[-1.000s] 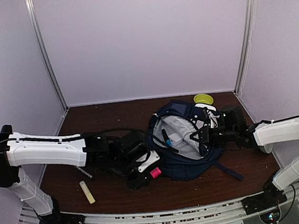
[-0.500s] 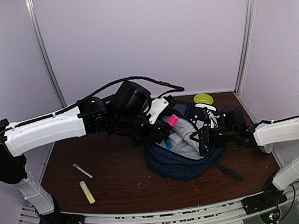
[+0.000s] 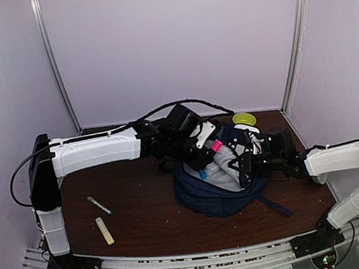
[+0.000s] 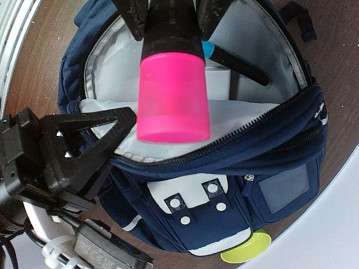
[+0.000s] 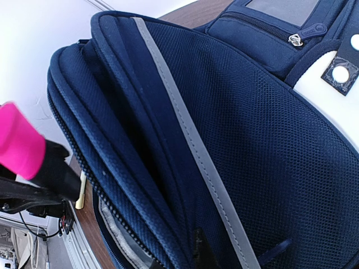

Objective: Pack the student bag
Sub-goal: Place the pen in the second largest pocket of the bag.

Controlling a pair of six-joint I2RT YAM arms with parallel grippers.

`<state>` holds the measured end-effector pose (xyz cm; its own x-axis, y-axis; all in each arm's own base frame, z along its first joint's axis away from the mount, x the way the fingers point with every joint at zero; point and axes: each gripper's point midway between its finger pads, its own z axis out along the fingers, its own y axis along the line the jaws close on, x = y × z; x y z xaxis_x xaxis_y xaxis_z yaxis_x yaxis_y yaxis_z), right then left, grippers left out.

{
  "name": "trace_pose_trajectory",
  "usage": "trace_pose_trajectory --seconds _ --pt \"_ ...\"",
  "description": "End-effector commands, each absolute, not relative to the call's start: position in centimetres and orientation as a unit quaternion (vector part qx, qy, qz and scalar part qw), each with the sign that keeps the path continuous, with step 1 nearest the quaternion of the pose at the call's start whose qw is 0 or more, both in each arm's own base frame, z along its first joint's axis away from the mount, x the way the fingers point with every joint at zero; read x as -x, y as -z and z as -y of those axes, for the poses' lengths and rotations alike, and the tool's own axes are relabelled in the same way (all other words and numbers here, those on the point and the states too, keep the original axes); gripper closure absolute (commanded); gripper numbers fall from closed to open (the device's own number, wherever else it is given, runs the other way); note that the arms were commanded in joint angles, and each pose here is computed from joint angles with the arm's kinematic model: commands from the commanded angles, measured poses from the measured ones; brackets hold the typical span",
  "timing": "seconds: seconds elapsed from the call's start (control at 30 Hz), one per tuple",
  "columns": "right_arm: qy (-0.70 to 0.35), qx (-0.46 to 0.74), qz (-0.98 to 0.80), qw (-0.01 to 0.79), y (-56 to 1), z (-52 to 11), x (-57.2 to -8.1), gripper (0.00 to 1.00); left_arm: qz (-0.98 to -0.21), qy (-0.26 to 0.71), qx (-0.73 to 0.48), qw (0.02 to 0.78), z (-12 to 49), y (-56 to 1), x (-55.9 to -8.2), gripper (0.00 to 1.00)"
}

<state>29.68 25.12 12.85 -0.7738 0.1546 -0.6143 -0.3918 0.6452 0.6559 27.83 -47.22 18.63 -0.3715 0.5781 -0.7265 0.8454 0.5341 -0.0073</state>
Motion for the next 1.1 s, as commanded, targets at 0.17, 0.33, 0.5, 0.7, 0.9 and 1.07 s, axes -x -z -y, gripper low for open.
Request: trace_pose_trajectory --seconds 0.17,0.33,0.5,0.7,0.9,1.07 --pt "-0.400 0.047 -0.855 0.327 -11.9 -24.0 -29.9 1.00 -0.795 0.201 -0.417 0.393 48.4 -20.9 -30.0 0.19" --pt "-0.400 0.047 -0.855 0.327 -12.0 -23.9 -29.9 1.00 -0.797 0.195 -0.408 0.401 47.5 -21.6 -30.0 0.07" --pt "-0.401 0.047 -0.855 0.326 -11.9 -23.9 -29.9 1.00 -0.809 0.145 -0.371 0.432 43.7 -24.1 -30.5 0.04" --pt "-0.405 0.049 -0.852 0.328 -12.1 -24.0 -29.8 1.00 -0.850 0.019 -0.291 0.439 34.8 -24.5 -31.5 0.02" --pt "-0.410 0.053 -0.850 0.327 -12.2 -24.1 -29.7 1.00 -0.898 -0.075 -0.182 0.394 24.5 -21.5 -29.7 0.02" --pt "-0.415 0.058 -0.848 0.325 -12.2 -24.3 -29.7 1.00 -0.920 -0.130 -0.099 0.356 17.6 -18.9 -27.2 0.02"
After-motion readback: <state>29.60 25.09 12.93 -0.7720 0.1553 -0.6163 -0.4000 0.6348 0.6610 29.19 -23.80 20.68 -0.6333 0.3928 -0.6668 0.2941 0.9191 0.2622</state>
